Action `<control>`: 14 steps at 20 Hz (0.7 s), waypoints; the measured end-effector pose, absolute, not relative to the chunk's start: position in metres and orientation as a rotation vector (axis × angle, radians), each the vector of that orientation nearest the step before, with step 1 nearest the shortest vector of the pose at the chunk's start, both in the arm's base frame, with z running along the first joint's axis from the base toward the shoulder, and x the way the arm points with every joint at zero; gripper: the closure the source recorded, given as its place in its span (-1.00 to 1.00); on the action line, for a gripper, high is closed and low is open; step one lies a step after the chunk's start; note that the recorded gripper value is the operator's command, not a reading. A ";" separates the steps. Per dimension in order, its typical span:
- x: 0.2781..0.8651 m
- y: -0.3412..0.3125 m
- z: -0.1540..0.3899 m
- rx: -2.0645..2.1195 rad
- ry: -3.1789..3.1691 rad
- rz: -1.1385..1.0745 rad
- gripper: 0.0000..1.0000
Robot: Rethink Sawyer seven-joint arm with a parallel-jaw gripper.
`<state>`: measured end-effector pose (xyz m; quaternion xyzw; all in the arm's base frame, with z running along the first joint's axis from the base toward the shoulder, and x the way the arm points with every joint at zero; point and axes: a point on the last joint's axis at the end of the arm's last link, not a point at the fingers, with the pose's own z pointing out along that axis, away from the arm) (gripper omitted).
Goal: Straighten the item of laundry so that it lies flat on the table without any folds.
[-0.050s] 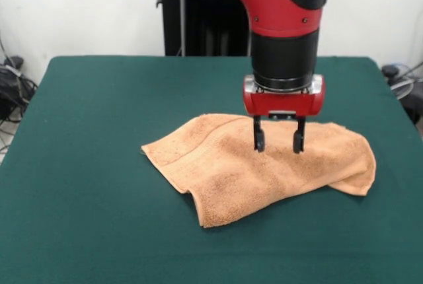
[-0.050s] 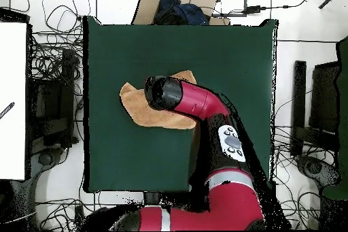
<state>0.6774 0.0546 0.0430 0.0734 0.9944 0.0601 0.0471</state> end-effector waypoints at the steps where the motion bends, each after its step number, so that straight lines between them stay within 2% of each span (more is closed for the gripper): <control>1: 0.678 0.054 0.043 0.226 3.032 0.187 -1.00; 14: 0.671 0.063 0.020 0.207 3.025 0.271 -1.00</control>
